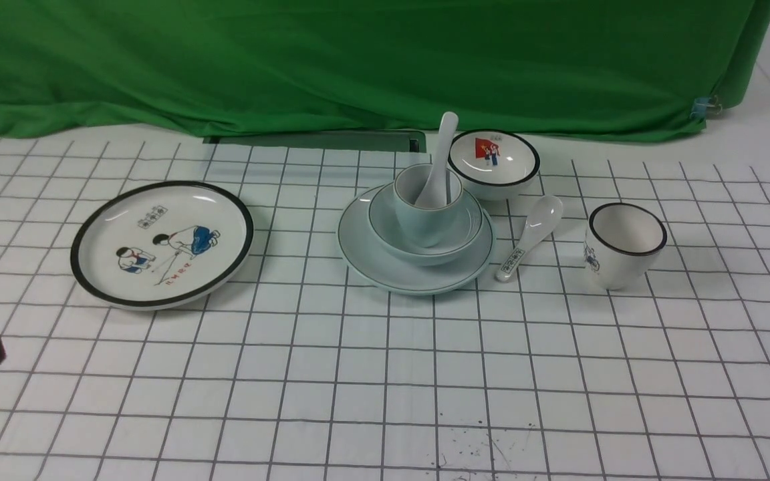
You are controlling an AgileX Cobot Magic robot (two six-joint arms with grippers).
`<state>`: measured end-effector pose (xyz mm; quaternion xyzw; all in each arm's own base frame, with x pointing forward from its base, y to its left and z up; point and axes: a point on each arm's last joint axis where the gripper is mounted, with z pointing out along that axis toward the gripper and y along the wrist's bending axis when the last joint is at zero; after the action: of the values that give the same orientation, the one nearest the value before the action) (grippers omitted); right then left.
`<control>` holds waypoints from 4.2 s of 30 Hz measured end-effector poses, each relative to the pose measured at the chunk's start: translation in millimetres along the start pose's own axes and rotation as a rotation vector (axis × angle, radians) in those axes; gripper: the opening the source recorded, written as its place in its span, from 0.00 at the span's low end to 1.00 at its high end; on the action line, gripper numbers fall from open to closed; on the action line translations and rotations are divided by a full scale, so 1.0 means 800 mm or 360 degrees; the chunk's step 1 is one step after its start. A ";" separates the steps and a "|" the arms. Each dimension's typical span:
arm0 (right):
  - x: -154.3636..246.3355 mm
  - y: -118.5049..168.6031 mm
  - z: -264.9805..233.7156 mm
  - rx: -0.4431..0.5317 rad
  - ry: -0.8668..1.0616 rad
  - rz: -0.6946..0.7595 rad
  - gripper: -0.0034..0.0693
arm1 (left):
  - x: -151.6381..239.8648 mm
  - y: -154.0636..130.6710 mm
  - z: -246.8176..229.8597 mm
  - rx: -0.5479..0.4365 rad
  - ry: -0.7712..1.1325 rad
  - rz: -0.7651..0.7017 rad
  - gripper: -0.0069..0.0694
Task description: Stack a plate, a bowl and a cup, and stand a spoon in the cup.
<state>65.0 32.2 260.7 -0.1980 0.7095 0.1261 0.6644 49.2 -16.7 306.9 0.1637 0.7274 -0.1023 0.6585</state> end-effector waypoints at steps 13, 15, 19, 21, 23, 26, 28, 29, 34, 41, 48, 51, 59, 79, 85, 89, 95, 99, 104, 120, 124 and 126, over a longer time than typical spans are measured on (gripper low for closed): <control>0.051 -0.009 -0.006 0.0257 0.0021 0.0021 0.14 | 0.011 0.000 -0.001 -0.0001 0.0149 -0.0025 0.04; 0.058 -0.013 -0.011 0.0376 -0.0042 0.0009 0.15 | 0.012 0.000 -0.001 -0.0001 0.0151 -0.0025 0.04; 0.072 -0.018 -0.016 0.0540 -0.0054 0.0014 0.15 | 0.012 0.000 -0.001 0.0000 0.0151 -0.0026 0.04; 0.076 -0.019 -0.016 0.0573 -0.0040 0.0018 0.16 | 0.012 0.000 -0.001 0.0000 0.0151 -0.0026 0.04; 0.079 -0.021 -0.016 0.0609 -0.0021 0.0023 0.17 | 0.012 0.000 -0.001 0.0001 0.0153 -0.0027 0.04; 0.083 -0.021 -0.017 0.0636 0.0027 0.0037 0.18 | 0.012 0.000 -0.001 0.0001 0.0153 -0.0027 0.04; 0.084 -0.022 -0.019 0.0657 0.0056 0.0056 0.18 | 0.012 0.000 -0.001 0.0001 0.0153 -0.0029 0.04; 0.085 -0.023 -0.019 0.0683 0.0058 0.0058 0.19 | 0.012 0.000 -0.001 0.0001 0.0155 -0.0028 0.04; 0.090 -0.023 -0.020 0.0703 0.0126 0.0068 0.20 | 0.012 0.000 -0.001 0.0000 0.0157 -0.0028 0.04; 0.101 -0.019 -0.020 0.0632 0.0270 0.0083 0.22 | 0.012 0.000 -0.001 0.0000 0.0157 -0.0033 0.04; 0.102 -0.018 -0.020 0.0600 0.0287 0.0043 0.18 | 0.012 0.000 -0.001 0.0000 0.0157 -0.0024 0.04; 0.102 -0.018 -0.020 0.0598 0.0288 0.0036 0.12 | 0.012 0.000 -0.001 0.0001 0.0157 -0.0023 0.04; 0.102 -0.018 -0.020 0.0596 0.0291 0.0024 0.10 | 0.012 0.000 -0.001 0.0001 0.0157 -0.0021 0.04; 0.101 -0.018 -0.020 0.0597 0.0291 0.0021 0.12 | 0.041 0.001 -0.017 -0.0189 0.0021 -0.0163 0.05; 0.102 -0.018 -0.020 0.0596 0.0295 0.0022 0.14 | 0.092 0.007 0.001 -0.0454 -0.0019 -0.0264 0.05; 0.102 -0.018 -0.020 0.0596 0.0294 0.0022 0.17 | 0.129 0.009 0.012 -0.0519 0.0083 -0.0305 0.05; 0.102 -0.018 -0.020 0.0596 0.0293 0.0022 0.19 | 0.151 0.008 0.017 -0.0531 0.0147 -0.0253 0.05; 0.102 -0.018 -0.020 0.0596 0.0293 0.0022 0.20 | 0.149 0.009 0.017 -0.0513 0.0120 -0.0206 0.05; 0.102 -0.018 -0.020 0.0596 0.0293 0.0022 0.22 | 0.148 0.009 0.017 -0.0513 0.0111 -0.0200 0.05; 0.102 -0.018 -0.020 0.0597 0.0291 0.0021 0.27 | 0.148 0.009 0.017 -0.0513 0.0108 -0.0167 0.05; 0.102 -0.018 -0.020 0.0597 0.0291 0.0021 0.28 | 0.148 0.009 0.017 -0.0513 0.0107 -0.0165 0.05; 0.102 -0.018 -0.020 0.0597 0.0291 0.0021 0.29 | 0.148 0.009 0.017 -0.0513 0.0107 -0.0165 0.05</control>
<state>54.3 3.3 182.6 -0.0768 0.7793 -0.0222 0.6215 55.5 -3.1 188.8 0.0215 0.7634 -0.0127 0.6454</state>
